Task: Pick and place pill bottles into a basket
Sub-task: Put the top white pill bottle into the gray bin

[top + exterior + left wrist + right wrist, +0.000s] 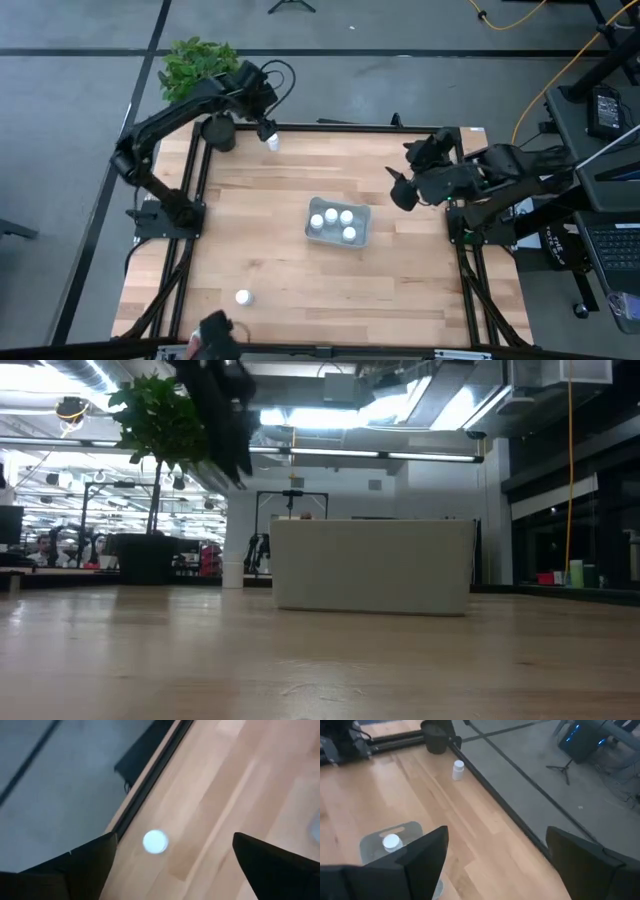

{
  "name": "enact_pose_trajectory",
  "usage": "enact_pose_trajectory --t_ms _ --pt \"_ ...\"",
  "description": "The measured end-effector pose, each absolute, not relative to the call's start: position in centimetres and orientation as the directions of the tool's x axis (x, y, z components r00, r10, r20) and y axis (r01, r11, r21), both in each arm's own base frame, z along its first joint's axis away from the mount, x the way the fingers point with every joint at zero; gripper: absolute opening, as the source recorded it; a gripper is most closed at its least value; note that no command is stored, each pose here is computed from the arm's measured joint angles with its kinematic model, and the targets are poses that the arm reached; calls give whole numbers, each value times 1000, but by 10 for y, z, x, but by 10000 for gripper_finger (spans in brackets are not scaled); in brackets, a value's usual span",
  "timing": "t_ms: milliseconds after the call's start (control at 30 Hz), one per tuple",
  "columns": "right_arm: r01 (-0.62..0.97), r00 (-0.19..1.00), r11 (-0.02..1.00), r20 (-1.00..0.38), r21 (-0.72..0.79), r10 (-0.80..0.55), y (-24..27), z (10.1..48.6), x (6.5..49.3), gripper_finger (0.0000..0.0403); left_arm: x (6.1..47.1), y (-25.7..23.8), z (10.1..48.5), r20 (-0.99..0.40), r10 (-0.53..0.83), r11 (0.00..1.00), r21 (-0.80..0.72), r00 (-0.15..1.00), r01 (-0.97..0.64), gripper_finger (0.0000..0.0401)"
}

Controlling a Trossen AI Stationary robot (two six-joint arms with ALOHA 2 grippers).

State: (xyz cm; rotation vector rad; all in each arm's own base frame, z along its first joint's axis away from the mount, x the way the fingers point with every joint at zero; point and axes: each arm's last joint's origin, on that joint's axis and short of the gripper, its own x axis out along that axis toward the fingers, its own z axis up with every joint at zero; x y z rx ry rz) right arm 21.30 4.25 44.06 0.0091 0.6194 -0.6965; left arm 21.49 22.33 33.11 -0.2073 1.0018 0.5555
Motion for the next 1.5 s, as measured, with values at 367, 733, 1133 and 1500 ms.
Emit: enact_pose_trajectory --t_ms 367,733,1133,1500 --pt "577 577 776 -544 -255 -609 45 434 223 335 242 265 253 -944 224 843 62 244 -534 397" --pt "575 576 776 -546 -260 -609 45 434 224 335 245 277 220 -963 190 821 48 193 -569 395" --pt "570 570 776 -549 -271 -610 45 433 223 335 233 273 194 -977 140 814 22 159 -581 384" --pt "574 571 775 -550 -264 -610 45 433 223 335 237 273 194 -968 137 820 -8 210 -573 303"
